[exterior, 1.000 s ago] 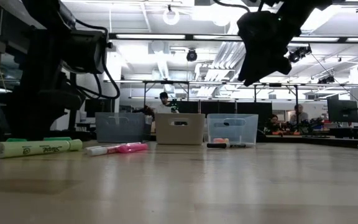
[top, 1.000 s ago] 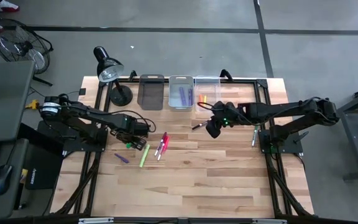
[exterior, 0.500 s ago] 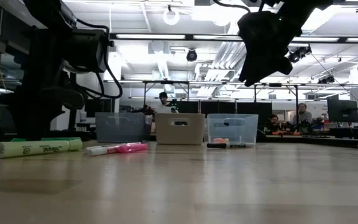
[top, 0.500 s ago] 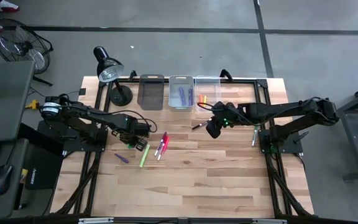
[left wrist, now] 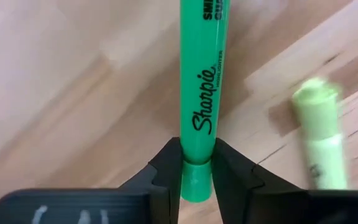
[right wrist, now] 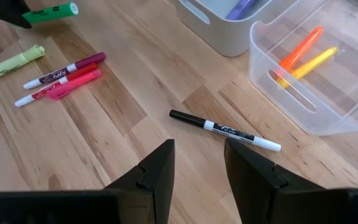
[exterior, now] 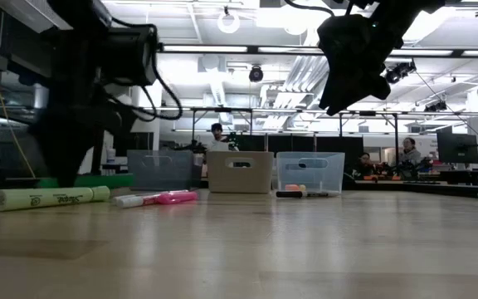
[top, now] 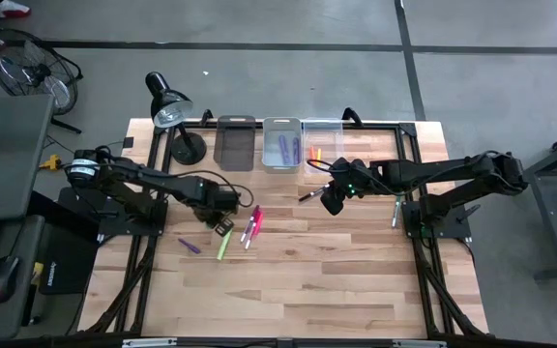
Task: Pick & Place Markers
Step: Put the green highlighter into the white bin
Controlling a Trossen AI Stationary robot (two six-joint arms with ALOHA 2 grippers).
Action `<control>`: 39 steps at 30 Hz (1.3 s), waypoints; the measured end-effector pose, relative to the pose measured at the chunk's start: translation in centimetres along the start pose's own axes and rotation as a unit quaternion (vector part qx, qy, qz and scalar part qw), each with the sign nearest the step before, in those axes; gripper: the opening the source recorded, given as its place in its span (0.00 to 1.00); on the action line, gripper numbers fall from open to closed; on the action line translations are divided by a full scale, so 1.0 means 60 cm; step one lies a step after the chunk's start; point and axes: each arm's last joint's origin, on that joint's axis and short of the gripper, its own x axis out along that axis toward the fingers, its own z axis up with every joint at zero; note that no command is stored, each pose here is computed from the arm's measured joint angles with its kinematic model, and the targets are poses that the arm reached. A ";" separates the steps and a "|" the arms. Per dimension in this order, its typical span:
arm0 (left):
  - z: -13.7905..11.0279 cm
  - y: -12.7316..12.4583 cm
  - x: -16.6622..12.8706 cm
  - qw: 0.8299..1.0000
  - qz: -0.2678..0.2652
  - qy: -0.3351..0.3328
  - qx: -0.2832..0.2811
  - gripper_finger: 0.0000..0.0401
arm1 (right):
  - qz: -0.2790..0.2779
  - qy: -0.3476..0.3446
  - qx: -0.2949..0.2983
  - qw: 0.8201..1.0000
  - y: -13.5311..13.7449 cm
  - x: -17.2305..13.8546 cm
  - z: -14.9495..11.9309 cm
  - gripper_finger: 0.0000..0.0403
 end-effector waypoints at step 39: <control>0.121 -0.130 -0.270 0.867 -0.095 -0.434 0.225 0.16 | 0.238 -0.261 -0.106 0.929 0.048 -0.034 0.093 0.36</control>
